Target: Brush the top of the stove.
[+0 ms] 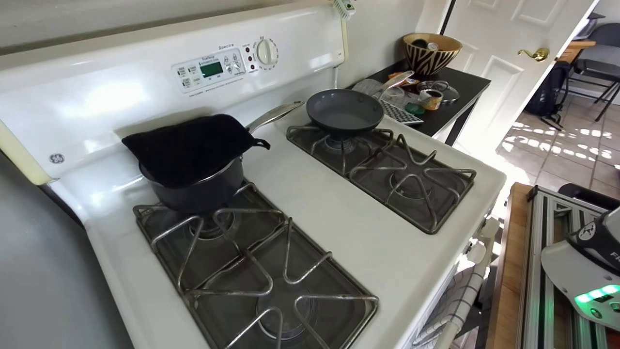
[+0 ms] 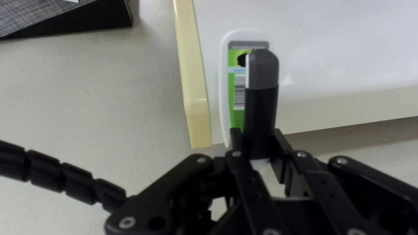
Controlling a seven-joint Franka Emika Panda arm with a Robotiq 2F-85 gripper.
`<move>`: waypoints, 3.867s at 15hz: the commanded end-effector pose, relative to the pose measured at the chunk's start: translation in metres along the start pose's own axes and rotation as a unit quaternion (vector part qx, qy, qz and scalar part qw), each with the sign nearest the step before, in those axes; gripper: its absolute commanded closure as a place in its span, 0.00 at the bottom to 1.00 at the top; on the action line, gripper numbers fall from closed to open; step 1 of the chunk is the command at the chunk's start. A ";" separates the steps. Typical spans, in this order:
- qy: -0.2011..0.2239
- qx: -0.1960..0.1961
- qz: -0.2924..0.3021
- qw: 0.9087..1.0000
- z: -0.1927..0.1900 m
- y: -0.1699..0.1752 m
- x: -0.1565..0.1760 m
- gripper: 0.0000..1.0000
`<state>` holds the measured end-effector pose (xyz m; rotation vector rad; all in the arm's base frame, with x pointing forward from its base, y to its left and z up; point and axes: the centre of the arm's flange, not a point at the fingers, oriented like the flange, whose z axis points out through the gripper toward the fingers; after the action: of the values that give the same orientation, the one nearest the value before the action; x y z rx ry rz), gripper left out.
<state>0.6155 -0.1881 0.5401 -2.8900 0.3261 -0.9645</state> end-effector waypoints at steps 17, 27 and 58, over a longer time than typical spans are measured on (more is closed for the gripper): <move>-0.025 0.043 -0.006 0.999 0.042 -0.101 -0.002 0.96; -0.031 0.057 -0.007 0.998 0.061 -0.157 0.002 0.96; -0.055 0.110 -0.017 0.992 0.034 -0.300 -0.016 0.96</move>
<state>0.6908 0.1003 0.5382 -2.7435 0.1586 -0.8394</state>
